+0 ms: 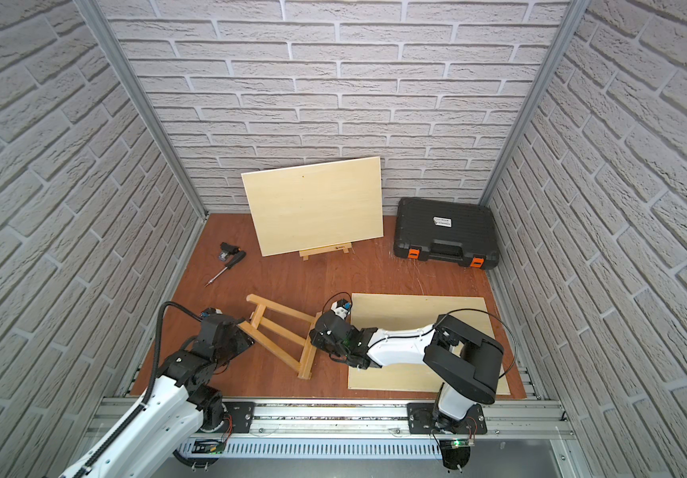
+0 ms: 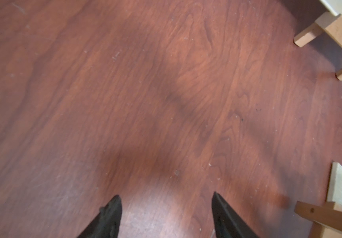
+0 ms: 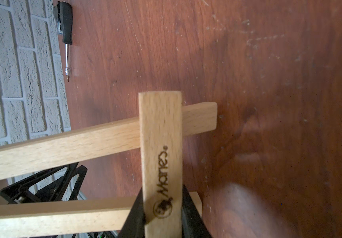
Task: Disassemble the easel
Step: Place the easel at the center of the board.
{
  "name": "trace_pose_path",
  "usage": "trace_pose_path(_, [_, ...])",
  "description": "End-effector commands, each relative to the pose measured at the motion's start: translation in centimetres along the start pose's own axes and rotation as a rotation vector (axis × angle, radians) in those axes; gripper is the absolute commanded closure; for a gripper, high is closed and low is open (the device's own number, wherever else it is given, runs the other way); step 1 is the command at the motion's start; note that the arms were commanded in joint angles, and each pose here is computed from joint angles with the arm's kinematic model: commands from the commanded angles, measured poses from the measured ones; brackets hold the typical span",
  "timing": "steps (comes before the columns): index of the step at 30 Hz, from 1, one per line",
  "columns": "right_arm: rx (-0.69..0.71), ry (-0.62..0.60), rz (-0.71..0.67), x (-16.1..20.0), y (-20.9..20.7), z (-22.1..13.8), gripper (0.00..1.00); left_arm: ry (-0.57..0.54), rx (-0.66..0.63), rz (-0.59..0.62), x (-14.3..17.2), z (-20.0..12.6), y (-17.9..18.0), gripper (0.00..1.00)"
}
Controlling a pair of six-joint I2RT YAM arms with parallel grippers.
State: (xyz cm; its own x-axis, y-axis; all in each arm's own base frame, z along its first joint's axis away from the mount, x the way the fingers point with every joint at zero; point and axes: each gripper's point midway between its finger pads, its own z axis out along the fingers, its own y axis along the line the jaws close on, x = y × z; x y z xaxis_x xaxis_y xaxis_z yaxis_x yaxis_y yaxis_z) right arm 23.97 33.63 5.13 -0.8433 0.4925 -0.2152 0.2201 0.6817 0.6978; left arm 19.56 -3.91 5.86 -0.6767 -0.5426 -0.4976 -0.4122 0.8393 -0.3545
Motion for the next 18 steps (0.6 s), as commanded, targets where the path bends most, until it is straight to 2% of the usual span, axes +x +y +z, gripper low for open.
trace_pose_path(1, [0.139,-0.210,0.136,-5.1,-4.7,0.0,0.94,-0.029,-0.053,0.016,-0.9,-0.8,0.9,0.30])
trace_pose_path(5, [0.151,-0.213,0.112,-5.2,-4.9,-0.5,0.94,-0.060,-0.080,0.020,-2.3,-1.2,1.2,0.28])
trace_pose_path(12, [0.172,-0.203,0.095,-5.0,-5.3,-0.2,0.94,-0.085,-0.049,0.010,-5.7,-1.4,0.2,0.28])
trace_pose_path(18, [0.210,-0.207,0.035,-5.2,-3.9,-0.3,0.94,-0.109,-0.001,0.042,-6.3,-2.2,-0.8,0.28])
